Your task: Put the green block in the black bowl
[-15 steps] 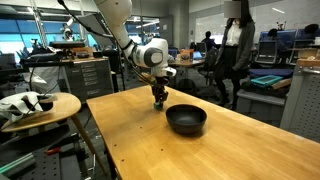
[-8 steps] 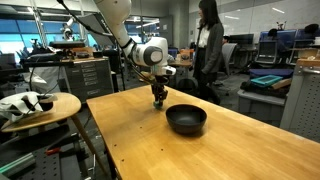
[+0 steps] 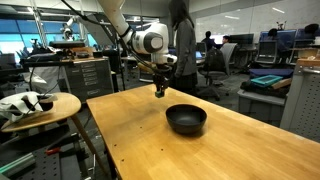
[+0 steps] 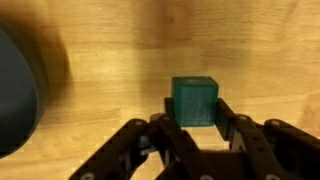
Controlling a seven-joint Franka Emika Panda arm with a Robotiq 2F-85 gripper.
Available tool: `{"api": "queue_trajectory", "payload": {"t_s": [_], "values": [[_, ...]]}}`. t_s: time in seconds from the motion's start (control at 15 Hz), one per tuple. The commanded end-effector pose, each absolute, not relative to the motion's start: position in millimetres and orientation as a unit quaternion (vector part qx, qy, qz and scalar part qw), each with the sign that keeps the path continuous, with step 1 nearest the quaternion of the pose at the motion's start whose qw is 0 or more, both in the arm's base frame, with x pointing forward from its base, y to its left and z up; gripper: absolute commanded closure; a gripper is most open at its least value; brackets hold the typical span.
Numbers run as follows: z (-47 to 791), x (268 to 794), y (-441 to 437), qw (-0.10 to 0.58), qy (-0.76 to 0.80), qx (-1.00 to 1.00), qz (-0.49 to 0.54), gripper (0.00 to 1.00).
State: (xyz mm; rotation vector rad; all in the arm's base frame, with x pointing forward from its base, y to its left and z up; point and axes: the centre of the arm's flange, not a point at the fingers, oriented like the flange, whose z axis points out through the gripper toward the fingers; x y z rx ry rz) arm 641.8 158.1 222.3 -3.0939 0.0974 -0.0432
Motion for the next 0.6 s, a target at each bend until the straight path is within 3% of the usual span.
{"api": "queue_trajectory", "payload": {"t_s": [0.0,0.53], "values": [[262.9,637.2,146.5,0.014,0.046,-0.999,-0.025,0.82],[309.7,629.2,90.7,0.004,0.093,-0.994,-0.055,0.82]]}}
